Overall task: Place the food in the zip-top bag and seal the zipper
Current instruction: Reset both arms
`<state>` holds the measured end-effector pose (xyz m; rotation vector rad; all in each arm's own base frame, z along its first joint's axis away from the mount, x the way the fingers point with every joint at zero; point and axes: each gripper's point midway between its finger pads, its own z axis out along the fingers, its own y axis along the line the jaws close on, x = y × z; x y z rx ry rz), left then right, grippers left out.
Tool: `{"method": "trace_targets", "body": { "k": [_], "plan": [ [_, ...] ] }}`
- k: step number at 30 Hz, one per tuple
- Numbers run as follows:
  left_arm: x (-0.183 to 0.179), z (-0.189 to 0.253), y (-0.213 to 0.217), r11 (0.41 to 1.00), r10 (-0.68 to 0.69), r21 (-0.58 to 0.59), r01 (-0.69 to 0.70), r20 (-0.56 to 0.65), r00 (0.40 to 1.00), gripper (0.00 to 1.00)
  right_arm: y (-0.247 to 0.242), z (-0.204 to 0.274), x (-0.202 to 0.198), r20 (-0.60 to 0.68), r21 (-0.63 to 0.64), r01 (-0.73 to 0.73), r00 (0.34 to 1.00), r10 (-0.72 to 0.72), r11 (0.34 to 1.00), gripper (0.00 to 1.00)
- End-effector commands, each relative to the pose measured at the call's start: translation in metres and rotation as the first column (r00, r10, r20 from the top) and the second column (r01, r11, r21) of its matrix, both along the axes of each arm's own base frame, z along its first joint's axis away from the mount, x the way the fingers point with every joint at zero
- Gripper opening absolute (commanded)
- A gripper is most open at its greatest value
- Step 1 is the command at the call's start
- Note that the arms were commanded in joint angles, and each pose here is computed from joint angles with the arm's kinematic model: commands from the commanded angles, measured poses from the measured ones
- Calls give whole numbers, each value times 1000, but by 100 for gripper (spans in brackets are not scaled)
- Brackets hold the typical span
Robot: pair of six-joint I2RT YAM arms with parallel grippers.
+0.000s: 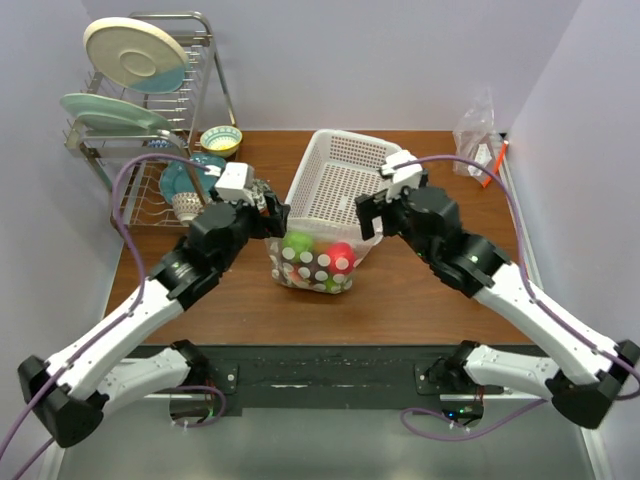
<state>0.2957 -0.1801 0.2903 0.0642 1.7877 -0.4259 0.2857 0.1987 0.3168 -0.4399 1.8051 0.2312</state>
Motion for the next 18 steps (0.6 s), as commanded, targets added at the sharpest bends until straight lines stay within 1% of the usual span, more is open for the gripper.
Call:
{"method": "trace_targets", "body": {
  "k": [1,3,4,5,6,7,8,9,10,11,12,13,14,15,16,18],
  "plan": [
    [-29,40,12,997,-62,-36,64,55,997,92,-11,45,-33,43,208,-44,998,36,977,99],
    [-43,52,24,996,-52,-70,59,96,994,93,-19,44,-45,40,257,-46,999,37,965,99],
    [-47,46,28,996,-48,-68,54,93,995,93,-22,43,-49,38,264,-45,999,36,964,99],
    [-57,54,39,994,-33,-98,46,130,991,94,-25,38,-54,10,273,-33,999,32,961,99],
    [-60,53,45,994,-16,-105,31,142,990,95,-33,37,-57,1,291,-1,1000,1,957,99],
    [-63,42,49,994,-5,-104,20,136,991,96,-37,33,-59,-23,308,24,1000,-18,951,99],
    [-71,46,58,991,13,-136,9,165,986,97,-40,24,-63,-87,355,75,995,-47,932,99],
    [-74,44,63,989,26,-146,0,171,985,97,-45,15,-65,-127,373,121,989,-78,920,99],
    [-75,32,64,989,29,-145,-5,162,986,97,-51,13,-69,-160,410,166,981,-108,897,99],
    [-81,34,70,985,38,-175,-6,181,983,97,-54,3,-75,-246,470,241,960,-137,849,99],
    [-83,32,72,982,44,-187,-10,181,982,97,-54,-8,-77,-284,482,270,948,-142,834,99],
    [-84,23,72,982,45,-188,-12,172,984,97,-47,-9,-86,-296,512,230,952,-81,828,99],
    [-88,23,75,977,50,-211,-11,181,982,97,-41,-10,-89,-303,538,210,952,-45,816,99],
    [-88,20,74,976,46,-216,-6,178,983,97,-37,-21,-92,-325,535,204,946,-24,820,99],
    [-88,13,73,977,44,-213,-7,169,985,97,-35,-22,-95,-332,548,194,943,-2,813,99],
    [-89,8,73,977,37,-212,-3,159,987,97,-38,-28,-96,-339,542,207,941,-13,814,99]
  ]
}}
